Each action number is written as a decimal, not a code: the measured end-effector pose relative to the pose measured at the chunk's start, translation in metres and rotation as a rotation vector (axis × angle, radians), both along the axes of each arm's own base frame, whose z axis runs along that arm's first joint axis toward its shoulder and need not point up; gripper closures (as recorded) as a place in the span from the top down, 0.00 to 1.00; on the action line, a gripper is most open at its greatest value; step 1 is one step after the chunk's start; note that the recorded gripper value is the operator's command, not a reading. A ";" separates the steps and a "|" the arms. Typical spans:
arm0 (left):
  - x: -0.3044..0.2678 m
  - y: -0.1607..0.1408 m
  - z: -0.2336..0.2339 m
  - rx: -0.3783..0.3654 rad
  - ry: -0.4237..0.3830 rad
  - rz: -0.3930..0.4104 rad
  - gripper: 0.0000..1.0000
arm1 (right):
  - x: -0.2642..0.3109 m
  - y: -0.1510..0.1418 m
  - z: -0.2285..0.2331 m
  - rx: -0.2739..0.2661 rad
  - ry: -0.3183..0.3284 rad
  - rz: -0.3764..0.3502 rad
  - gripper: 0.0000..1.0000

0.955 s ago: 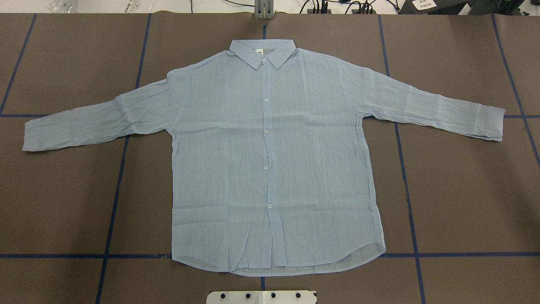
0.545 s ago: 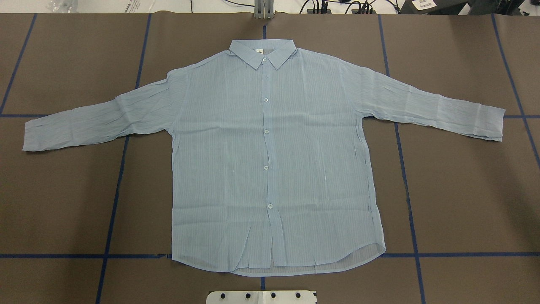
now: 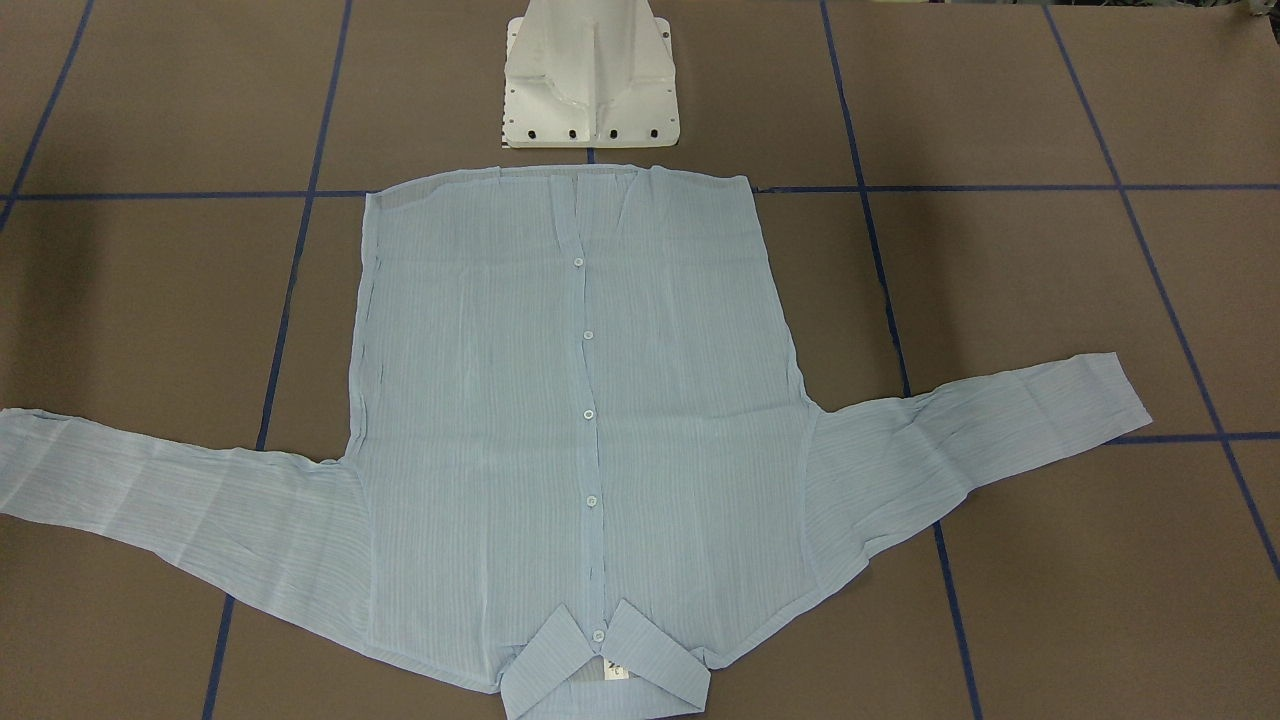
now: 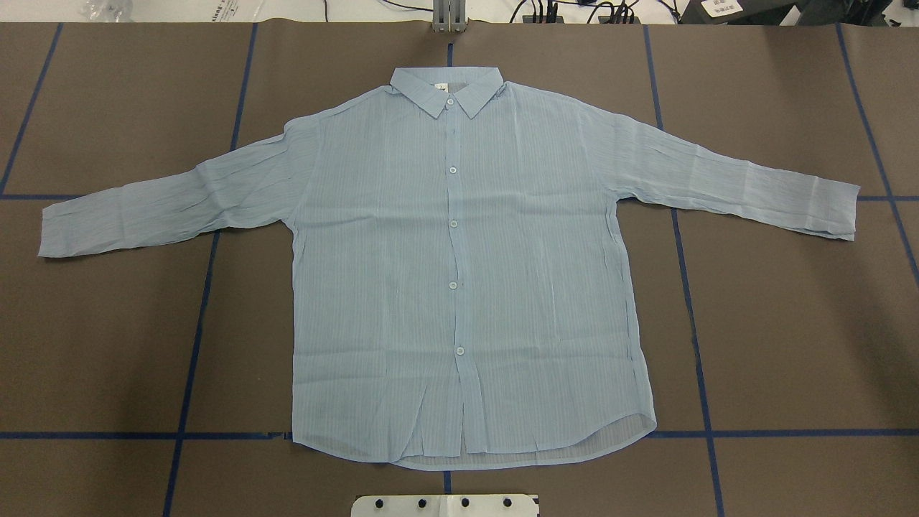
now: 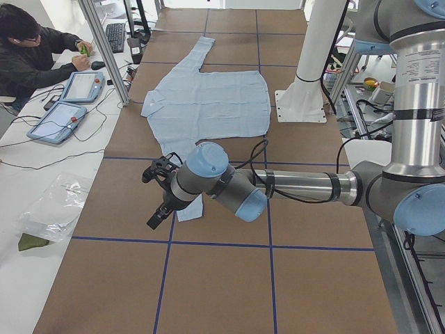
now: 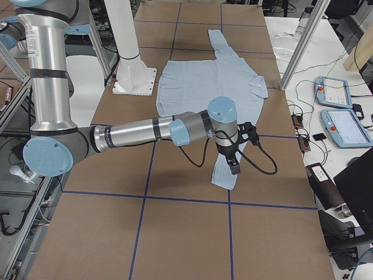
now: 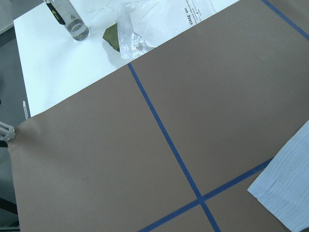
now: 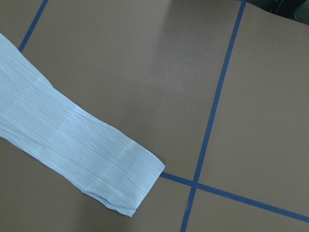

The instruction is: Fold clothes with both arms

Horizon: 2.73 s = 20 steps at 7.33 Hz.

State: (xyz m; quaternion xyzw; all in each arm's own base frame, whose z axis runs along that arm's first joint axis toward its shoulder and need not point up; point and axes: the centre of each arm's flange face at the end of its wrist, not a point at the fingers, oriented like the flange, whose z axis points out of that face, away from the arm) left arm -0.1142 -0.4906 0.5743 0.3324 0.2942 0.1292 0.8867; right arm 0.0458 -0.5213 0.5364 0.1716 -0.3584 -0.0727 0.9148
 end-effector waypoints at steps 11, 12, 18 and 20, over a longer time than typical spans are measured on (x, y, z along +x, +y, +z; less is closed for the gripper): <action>0.000 -0.003 0.002 0.017 -0.003 0.005 1.00 | -0.176 0.009 0.150 0.057 -0.134 0.212 0.70; 0.000 -0.003 0.002 0.019 -0.003 0.005 1.00 | -0.177 0.007 0.156 0.095 -0.104 0.171 0.66; -0.001 -0.003 0.002 0.025 -0.004 0.004 1.00 | -0.173 -0.014 0.188 0.160 -0.009 0.060 0.60; -0.001 -0.002 0.003 0.024 -0.004 0.004 1.00 | -0.164 -0.016 0.191 0.153 -0.012 0.069 0.48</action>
